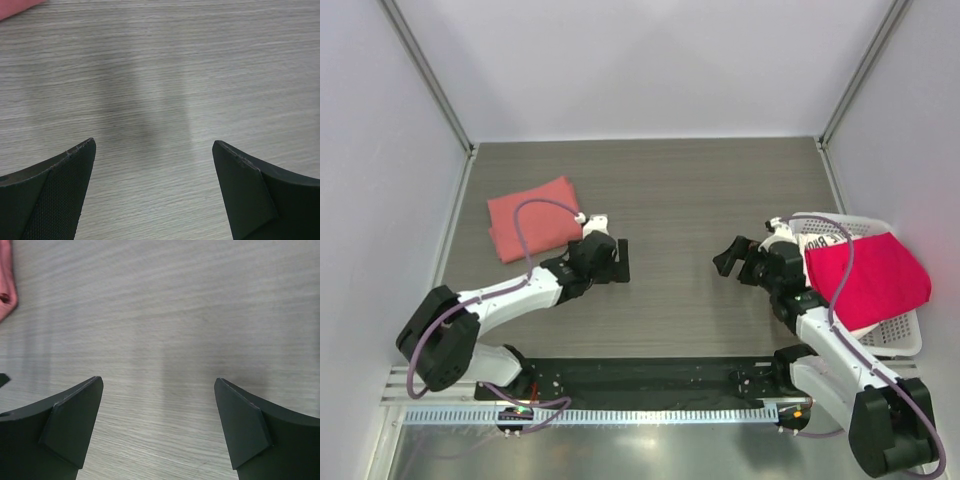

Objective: Fold and stack the t-shirts
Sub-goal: Reset both grippers

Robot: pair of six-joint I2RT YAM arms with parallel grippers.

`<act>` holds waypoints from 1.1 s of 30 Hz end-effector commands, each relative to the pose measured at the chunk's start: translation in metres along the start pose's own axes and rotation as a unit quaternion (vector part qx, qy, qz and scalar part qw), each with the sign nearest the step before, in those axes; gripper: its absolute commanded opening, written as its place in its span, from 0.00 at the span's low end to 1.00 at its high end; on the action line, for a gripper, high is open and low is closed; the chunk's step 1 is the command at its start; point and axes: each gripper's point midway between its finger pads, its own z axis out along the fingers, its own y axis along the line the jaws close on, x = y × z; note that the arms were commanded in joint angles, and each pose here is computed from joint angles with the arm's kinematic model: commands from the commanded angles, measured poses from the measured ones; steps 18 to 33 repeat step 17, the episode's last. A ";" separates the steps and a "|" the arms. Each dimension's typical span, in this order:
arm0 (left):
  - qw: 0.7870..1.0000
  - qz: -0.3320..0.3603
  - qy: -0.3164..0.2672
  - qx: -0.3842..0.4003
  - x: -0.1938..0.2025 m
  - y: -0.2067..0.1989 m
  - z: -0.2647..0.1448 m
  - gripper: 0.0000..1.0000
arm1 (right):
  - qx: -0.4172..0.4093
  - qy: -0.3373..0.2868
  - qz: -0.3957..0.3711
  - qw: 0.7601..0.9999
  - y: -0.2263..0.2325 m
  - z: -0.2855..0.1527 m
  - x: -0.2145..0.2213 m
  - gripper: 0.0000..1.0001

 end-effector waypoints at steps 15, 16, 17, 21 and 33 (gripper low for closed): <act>0.987 0.057 -0.043 0.143 -0.020 -0.057 0.008 0.99 | -0.040 -0.074 0.003 0.996 0.009 0.001 -0.013 1.00; 0.988 0.057 -0.045 0.139 -0.021 -0.055 0.008 0.99 | -0.038 -0.072 0.003 0.997 0.008 0.001 -0.012 1.00; 0.988 0.058 -0.048 0.136 -0.023 -0.054 0.006 0.99 | -0.033 -0.077 0.006 0.996 0.006 0.000 -0.013 1.00; 0.988 0.058 -0.048 0.136 -0.023 -0.054 0.006 0.99 | -0.033 -0.077 0.006 0.996 0.006 0.000 -0.013 1.00; 0.988 0.058 -0.048 0.136 -0.023 -0.054 0.006 0.99 | -0.033 -0.077 0.006 0.996 0.006 0.000 -0.013 1.00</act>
